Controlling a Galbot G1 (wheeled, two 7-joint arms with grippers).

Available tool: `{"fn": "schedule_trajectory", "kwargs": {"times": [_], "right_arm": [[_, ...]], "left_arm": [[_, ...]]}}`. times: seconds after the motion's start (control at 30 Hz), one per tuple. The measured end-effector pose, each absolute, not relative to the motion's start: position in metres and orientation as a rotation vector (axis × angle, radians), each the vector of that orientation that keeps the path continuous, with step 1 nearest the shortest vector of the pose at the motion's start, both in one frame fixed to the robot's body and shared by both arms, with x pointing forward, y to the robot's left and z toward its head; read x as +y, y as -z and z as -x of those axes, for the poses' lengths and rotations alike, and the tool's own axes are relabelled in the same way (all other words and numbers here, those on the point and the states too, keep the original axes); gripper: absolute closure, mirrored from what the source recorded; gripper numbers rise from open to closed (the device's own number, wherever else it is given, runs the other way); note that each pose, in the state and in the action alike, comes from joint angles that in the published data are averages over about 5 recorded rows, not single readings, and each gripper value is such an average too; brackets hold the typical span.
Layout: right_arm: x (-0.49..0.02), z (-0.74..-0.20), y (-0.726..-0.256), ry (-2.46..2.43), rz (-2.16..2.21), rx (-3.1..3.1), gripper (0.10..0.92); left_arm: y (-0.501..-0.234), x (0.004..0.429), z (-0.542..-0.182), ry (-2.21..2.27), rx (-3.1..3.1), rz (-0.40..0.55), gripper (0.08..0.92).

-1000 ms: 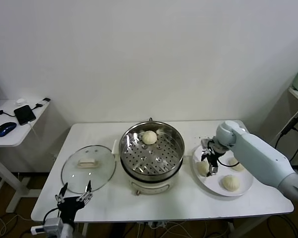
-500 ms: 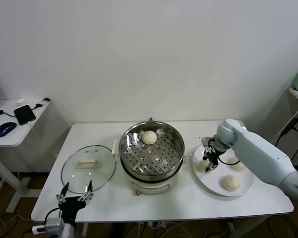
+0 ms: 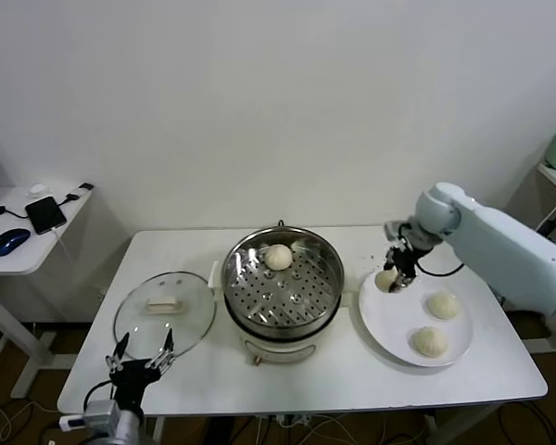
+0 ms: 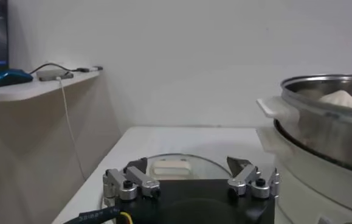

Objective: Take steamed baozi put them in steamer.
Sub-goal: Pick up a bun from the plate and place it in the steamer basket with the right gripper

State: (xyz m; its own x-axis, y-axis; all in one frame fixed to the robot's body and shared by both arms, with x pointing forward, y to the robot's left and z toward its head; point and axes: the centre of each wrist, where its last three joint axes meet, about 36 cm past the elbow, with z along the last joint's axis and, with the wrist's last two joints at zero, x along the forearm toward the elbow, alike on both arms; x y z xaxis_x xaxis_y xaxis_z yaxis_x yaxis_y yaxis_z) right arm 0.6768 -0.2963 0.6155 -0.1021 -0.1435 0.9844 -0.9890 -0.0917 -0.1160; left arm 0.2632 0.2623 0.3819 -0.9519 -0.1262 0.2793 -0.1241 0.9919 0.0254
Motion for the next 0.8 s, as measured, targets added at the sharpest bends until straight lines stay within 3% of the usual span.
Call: {"fn": "schedule_trajectory", "kwargs": {"times": [0.37, 0.8], "right_arm": [[-0.215, -0.676, -0.707, -1.277, -1.384, -1.377, 0.513], [-0.08, -0.683, -0.683, -1.299, -1.434, -1.274, 0.513]], "left_arm": [[-0.39, 0.265, -0.27, 0.015, -2.87, -0.176, 0.177], [-0.396, 0.261, -0.272, -0.014, -2.88, -0.16, 0.177]]}}
